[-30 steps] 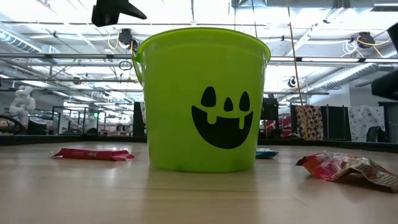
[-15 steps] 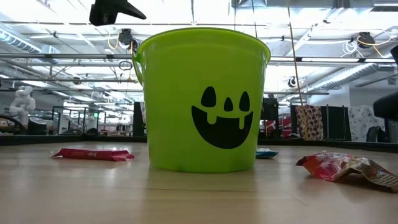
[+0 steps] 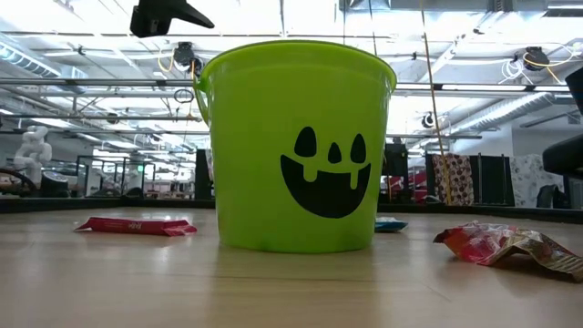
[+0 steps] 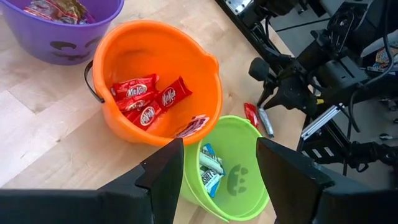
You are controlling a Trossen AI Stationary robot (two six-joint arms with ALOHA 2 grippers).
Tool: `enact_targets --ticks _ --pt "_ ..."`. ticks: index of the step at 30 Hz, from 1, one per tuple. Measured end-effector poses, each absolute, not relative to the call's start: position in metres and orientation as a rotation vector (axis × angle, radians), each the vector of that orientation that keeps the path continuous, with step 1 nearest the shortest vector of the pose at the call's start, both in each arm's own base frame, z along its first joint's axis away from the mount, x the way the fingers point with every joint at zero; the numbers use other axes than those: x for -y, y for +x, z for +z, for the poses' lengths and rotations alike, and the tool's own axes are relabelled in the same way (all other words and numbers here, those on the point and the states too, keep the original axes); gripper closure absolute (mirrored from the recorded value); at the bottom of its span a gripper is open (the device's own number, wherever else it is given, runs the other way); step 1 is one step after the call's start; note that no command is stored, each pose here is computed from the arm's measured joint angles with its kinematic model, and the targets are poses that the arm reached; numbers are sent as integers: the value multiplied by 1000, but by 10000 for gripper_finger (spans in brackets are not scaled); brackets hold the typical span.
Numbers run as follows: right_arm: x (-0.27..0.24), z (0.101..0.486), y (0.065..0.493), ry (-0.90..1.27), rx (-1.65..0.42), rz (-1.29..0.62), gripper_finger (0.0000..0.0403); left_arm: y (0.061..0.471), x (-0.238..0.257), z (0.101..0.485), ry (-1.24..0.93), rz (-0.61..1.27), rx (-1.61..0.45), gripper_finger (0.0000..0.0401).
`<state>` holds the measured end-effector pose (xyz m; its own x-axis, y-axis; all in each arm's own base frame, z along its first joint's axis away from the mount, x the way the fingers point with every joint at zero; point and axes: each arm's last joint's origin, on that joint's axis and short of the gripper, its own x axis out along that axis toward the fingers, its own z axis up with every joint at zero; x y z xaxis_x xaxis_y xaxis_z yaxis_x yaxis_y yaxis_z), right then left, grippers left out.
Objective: Sort candy by brand, put in halloween buckets
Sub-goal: Put blue chocolate bar into the green bucket
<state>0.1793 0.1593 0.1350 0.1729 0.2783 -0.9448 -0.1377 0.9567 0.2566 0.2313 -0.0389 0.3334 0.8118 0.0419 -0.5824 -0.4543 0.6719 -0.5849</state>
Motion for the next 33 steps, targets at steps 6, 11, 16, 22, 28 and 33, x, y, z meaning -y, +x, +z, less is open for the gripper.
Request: enact_targets --ticks 6,11,16,22,28,33 --pt "-160 135 179 125 -1371 303 354 231 39 333 -807 308 -562 193" --pt "-161 135 179 127 -1380 347 395 231 38 333 -805 316 -557 193" --pt "-162 137 178 153 -1400 398 402 231 38 333 -805 317 -557 193" --pt "-162 164 178 207 -1309 432 402 231 38 333 -808 319 -556 193" --pt "-153 196 169 329 -1217 425 403 231 37 334 -796 347 -538 193" --pt "-145 213 163 378 -1116 383 403 231 36 334 -783 374 -520 193"
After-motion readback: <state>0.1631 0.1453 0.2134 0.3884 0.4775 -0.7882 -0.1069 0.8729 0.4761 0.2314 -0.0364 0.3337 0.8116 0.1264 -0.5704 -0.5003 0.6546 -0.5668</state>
